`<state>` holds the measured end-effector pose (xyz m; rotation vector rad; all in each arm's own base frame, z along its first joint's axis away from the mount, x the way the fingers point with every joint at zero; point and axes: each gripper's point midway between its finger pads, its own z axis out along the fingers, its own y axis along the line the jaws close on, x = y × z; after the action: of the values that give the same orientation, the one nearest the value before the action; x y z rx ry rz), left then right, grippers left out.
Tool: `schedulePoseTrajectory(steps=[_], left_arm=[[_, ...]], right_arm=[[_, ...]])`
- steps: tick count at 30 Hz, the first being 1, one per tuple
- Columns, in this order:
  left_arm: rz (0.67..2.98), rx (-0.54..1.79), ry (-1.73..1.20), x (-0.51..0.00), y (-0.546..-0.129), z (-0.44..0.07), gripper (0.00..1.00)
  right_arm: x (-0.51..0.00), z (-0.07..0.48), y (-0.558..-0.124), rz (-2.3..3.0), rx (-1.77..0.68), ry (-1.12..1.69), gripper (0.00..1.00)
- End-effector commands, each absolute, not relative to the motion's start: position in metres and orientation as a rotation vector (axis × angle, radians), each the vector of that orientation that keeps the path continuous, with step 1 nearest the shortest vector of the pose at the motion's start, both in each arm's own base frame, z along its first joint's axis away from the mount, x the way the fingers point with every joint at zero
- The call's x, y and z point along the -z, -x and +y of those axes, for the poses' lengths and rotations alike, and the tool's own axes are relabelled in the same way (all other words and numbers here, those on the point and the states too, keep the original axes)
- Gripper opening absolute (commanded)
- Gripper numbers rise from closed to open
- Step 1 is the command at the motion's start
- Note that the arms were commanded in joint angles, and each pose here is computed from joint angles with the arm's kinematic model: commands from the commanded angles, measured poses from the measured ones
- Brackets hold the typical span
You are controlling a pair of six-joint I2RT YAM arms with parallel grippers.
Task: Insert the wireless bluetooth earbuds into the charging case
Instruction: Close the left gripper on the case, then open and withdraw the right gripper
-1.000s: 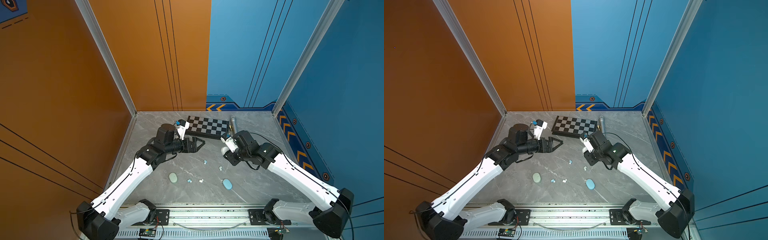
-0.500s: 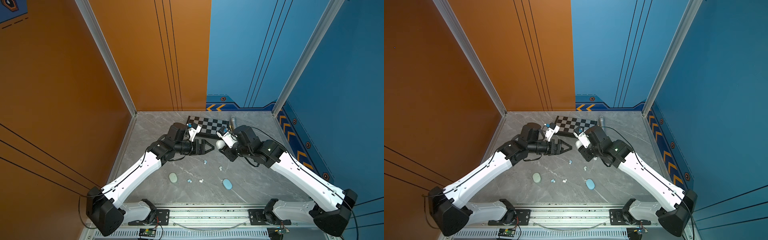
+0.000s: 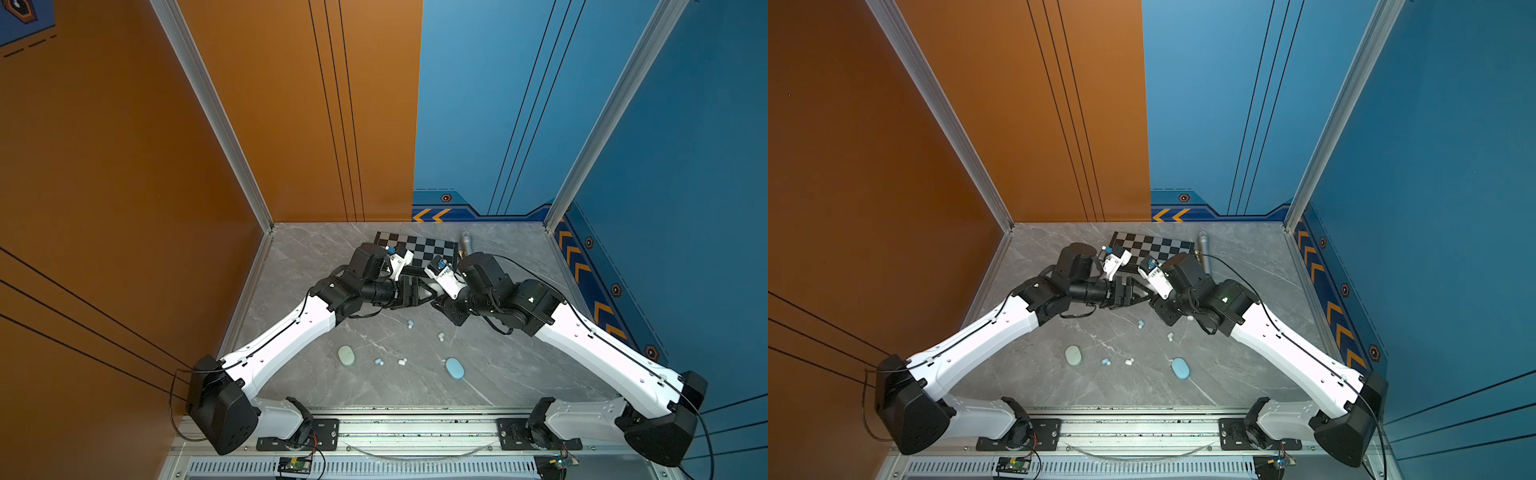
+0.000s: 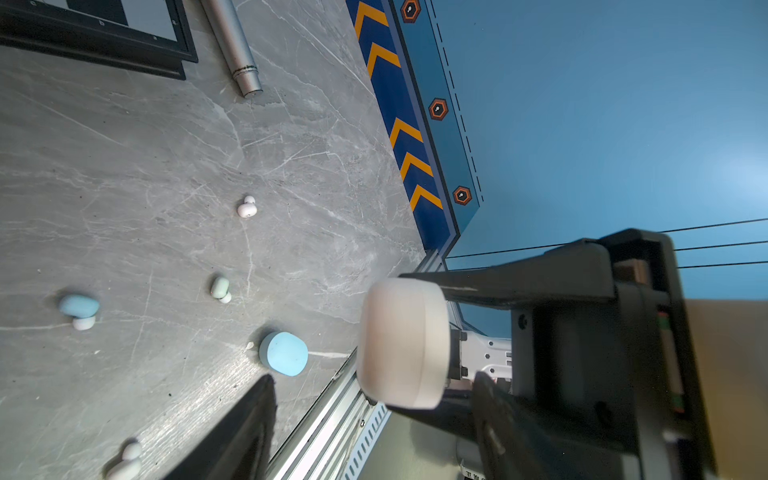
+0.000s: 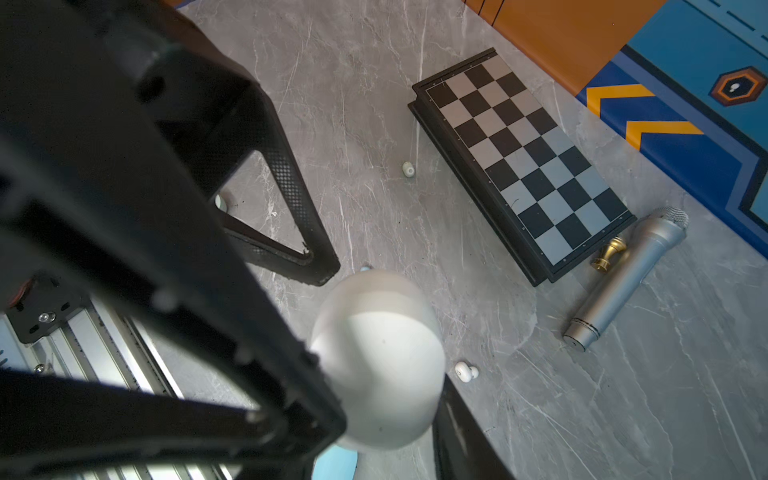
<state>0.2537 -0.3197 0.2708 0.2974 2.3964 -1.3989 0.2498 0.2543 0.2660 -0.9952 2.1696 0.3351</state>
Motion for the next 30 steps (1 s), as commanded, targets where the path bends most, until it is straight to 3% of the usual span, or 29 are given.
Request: schedulePoseTrajectory(steps=[1,8,30], left_arm=[[2.338,1.440,-0.331,-0.290,-0.253,-0.328,0.71],[2.347,1.443,-0.321,-0.288,-0.256,-0.333,0.56],[2.233,1.457,-0.247,-0.294,-0.261,-0.342,0.58]], right_arm=[[-0.281,0.259,-0.251,2.125,-0.351,0.997,0.33],[-0.283,0.261,-0.252,2.124,-0.357,0.978,0.33],[-0.312,0.269,-0.270,2.098,-0.531,0.669,0.31]])
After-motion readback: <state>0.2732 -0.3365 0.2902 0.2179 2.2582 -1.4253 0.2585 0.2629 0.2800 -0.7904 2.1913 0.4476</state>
